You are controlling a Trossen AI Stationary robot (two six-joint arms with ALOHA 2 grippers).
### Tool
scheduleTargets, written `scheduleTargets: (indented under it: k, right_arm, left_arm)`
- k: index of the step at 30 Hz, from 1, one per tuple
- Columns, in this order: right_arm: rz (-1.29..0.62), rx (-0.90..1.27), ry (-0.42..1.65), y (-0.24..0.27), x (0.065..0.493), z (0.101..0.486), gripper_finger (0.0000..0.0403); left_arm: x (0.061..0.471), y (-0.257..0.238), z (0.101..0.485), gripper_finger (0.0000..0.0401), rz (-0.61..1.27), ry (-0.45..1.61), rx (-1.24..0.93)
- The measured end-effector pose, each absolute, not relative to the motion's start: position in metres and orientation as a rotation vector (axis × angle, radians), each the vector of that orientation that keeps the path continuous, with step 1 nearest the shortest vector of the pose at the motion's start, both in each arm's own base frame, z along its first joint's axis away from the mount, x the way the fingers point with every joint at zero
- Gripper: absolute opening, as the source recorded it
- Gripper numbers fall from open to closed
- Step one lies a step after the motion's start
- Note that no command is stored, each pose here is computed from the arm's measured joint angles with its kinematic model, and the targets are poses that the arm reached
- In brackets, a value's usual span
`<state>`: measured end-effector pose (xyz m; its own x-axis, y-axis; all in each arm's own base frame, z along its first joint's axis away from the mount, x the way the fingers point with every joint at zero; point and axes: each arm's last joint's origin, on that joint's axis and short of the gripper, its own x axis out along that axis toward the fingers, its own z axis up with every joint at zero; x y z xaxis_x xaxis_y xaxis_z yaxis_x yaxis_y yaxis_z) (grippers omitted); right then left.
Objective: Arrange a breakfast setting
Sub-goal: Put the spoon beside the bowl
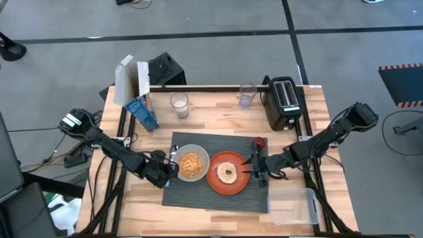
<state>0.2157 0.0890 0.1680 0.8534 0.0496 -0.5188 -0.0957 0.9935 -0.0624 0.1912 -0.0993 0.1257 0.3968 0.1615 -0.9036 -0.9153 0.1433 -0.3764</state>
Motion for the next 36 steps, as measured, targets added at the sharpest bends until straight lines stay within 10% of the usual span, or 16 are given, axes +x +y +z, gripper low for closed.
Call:
scheduleTargets:
  k: [12, 36]
  right_arm:
    - [0.077, -0.088, 0.543, 0.089, 0.216, 0.168, 0.0172]
    - [0.234, 0.161, 0.839, 0.101, 0.196, 0.151, 0.0158]
  left_arm:
    - [0.191, -0.099, 0.129, 0.0155, 0.866, 0.856, -1.091]
    - [0.168, -0.106, 0.160, 0.0154, 0.566, 0.920, -0.803]
